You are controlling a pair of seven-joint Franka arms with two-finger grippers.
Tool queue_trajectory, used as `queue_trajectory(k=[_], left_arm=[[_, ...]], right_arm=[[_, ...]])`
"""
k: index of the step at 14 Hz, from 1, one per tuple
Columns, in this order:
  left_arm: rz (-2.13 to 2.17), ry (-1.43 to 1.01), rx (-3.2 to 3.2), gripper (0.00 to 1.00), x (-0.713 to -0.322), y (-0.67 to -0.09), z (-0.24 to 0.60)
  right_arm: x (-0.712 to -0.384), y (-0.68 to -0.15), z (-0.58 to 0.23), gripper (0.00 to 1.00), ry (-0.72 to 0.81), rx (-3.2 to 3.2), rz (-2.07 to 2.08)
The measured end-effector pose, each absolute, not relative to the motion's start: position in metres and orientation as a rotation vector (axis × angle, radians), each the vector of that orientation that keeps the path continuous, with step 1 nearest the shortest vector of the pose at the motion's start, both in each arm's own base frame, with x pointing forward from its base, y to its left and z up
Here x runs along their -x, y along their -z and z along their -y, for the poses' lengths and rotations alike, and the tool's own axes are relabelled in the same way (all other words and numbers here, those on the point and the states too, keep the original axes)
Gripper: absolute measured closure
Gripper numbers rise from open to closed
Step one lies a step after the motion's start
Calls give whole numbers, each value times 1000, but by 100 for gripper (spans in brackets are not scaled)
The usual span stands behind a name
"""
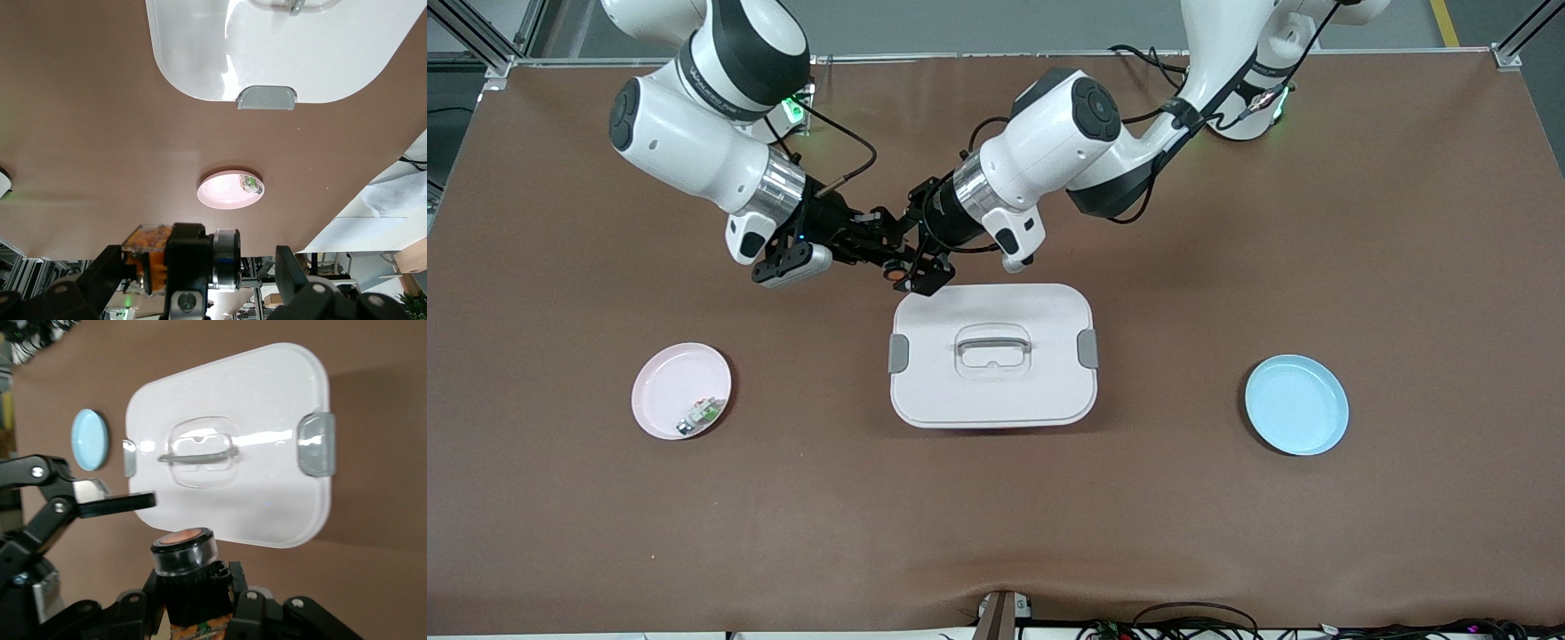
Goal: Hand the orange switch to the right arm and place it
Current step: 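Close the right gripper on the switch while the left gripper opens, then carry the switch to the white plate while the left gripper withdraws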
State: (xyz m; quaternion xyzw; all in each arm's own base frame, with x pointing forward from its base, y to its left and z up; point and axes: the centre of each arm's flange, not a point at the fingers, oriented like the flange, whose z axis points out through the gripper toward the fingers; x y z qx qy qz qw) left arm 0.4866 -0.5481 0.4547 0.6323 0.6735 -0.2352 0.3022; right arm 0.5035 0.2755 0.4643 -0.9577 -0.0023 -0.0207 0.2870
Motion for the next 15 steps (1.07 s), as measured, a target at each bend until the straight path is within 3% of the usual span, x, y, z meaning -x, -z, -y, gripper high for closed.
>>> queue_trajectory(k=[8, 15], left_arm=[[-1767, 544, -1677, 0, -516, -467, 513], [-1582, 481, -2136, 0, -531, -474, 445]], right_arm=[[-537, -446, -161, 59, 12, 2754, 573], [-561, -413, -60, 59, -3, 2753, 1128]])
